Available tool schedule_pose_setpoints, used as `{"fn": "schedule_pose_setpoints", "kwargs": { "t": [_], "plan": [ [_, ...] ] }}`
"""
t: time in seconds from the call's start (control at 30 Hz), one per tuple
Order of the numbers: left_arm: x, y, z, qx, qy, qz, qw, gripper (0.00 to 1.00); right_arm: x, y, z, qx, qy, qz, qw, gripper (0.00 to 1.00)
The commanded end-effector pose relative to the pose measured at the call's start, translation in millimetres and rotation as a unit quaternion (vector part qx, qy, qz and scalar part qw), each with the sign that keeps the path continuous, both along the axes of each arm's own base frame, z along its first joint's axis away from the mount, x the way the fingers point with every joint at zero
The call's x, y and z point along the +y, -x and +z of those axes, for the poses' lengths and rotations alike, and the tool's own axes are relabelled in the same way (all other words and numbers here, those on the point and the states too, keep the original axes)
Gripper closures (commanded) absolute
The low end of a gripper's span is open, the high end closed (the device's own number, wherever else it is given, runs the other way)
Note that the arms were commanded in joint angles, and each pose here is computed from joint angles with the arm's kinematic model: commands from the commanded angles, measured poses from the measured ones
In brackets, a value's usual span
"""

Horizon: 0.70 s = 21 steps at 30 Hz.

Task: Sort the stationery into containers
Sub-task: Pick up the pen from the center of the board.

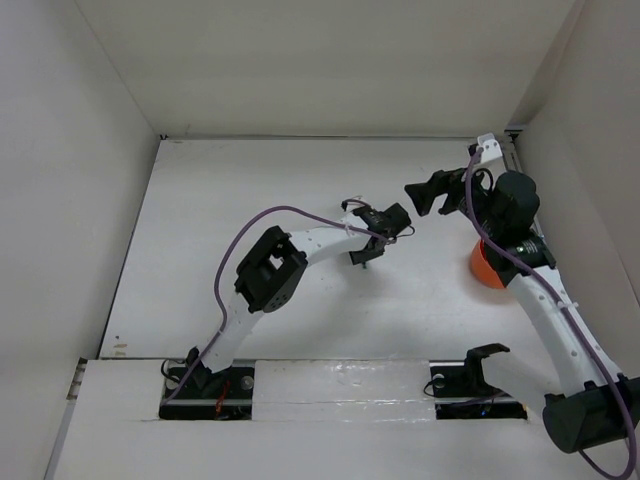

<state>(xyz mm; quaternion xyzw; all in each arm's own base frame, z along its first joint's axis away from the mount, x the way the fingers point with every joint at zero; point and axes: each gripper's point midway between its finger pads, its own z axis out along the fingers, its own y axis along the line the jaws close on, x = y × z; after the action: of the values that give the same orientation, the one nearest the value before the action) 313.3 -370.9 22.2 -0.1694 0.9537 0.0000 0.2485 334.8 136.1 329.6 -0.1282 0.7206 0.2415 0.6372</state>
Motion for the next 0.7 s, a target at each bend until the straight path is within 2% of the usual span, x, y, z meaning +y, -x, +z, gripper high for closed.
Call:
{"fn": "schedule_pose_setpoints", "kwargs": {
  "t": [0.0, 0.07, 0.1, 0.13, 0.23, 0.33, 0.37, 0.43, 0.5, 0.57, 0.63, 0.67],
  "plan": [
    [17, 25, -58, 0.069, -0.034, 0.010, 0.997, 0.76, -5, 2, 26, -0.037, -0.022, -0.011, 0.999, 0.00],
    [13, 30, -64, 0.080, -0.021, 0.001, 0.997, 0.86, -11, 4, 28, -0.043, -0.023, -0.024, 0.999, 0.00],
    [17, 29, -70, 0.086, -0.019, 0.001, 0.996, 0.95, -15, 5, 31, -0.048, -0.024, -0.033, 0.998, 0.00],
    [20, 34, -74, 0.097, -0.023, -0.004, 0.995, 1.00, -15, 5, 27, -0.044, -0.023, -0.034, 0.998, 0.00],
    [26, 43, -92, 0.129, -0.005, -0.015, 0.992, 1.00, -22, 5, 31, -0.042, -0.037, -0.048, 0.997, 0.00],
    [23, 49, -93, 0.125, 0.025, -0.052, 0.991, 1.00, -16, 5, 26, -0.024, -0.062, -0.038, 0.997, 0.00],
    [16, 45, -74, 0.104, 0.051, -0.067, 0.991, 1.00, -14, 4, 29, -0.025, -0.062, -0.033, 0.997, 0.00],
    [16, 41, -65, 0.066, 0.071, -0.104, 0.990, 1.00, -16, 3, 29, -0.026, -0.062, -0.038, 0.997, 0.00],
    [4, 34, -23, -0.002, 0.100, -0.135, 0.986, 1.00, -21, 1, 29, -0.029, -0.058, -0.048, 0.997, 0.00],
    [18, 32, -9, -0.052, 0.064, -0.159, 0.984, 1.00, -19, -1, 22, -0.019, -0.050, -0.043, 0.998, 0.00],
    [14, 27, 27, -0.113, 0.078, -0.173, 0.975, 1.00, -15, -12, 9, 0.010, -0.045, -0.038, 0.998, 0.03],
    [24, 32, 26, -0.126, 0.058, -0.190, 0.972, 1.00, -13, -15, -1, 0.023, -0.037, -0.030, 0.999, 0.04]
  ]
}}
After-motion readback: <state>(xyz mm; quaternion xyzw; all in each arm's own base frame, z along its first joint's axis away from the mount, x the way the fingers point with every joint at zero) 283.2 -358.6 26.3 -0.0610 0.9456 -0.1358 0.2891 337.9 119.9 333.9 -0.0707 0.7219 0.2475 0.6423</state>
